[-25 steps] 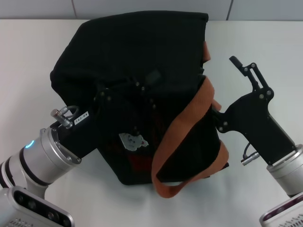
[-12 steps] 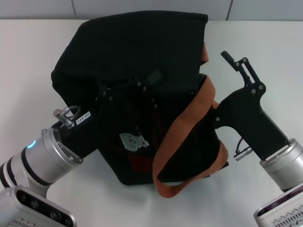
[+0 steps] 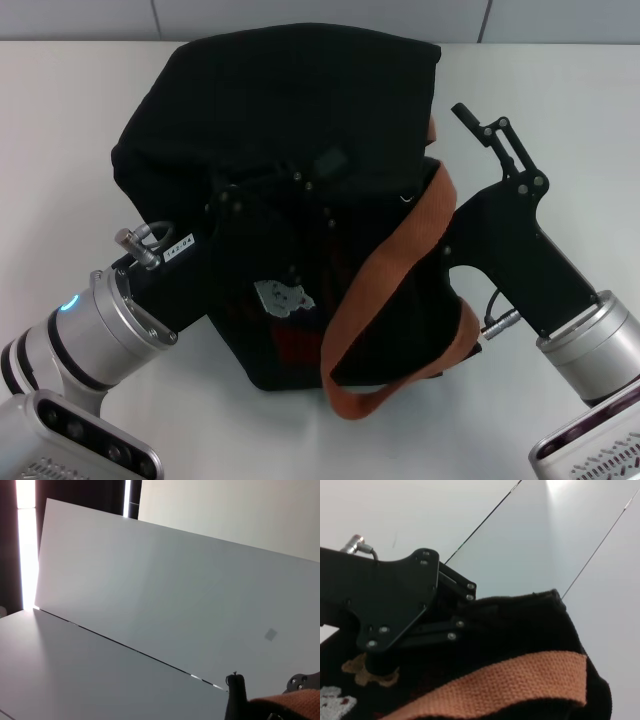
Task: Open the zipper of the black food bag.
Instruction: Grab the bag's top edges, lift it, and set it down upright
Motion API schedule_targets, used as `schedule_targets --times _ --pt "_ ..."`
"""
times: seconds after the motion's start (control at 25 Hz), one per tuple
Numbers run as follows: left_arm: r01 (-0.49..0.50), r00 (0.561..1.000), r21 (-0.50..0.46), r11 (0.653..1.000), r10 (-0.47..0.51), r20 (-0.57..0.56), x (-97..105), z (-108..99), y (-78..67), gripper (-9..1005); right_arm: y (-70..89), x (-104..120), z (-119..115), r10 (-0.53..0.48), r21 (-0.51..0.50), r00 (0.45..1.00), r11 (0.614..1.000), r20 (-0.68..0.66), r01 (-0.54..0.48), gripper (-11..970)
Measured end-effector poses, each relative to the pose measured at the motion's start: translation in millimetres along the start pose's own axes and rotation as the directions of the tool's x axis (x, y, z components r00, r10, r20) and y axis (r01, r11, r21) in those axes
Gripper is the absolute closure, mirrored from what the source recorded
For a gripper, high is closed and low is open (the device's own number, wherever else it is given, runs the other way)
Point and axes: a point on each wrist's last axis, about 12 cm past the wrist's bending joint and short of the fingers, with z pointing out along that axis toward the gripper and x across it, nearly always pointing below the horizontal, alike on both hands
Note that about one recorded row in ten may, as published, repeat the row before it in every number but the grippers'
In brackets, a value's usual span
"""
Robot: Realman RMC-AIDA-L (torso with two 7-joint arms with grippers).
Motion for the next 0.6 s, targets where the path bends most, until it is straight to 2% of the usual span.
schedule_targets --times 0.24,0.6 --pt "0.0 1.0 0.0 1.0 0.0 0.002 0.1 0.6 0.1 899 1.1 0.0 -0.4 0.004 -0.001 1.0 1.0 -0.007 -0.004 194" --pt "-0.001 1.0 0.0 1.0 0.001 0.003 0.3 0.9 0.2 895 2.6 1.4 0.1 -0.003 -0.016 1.0 1.0 -0.017 0.003 375"
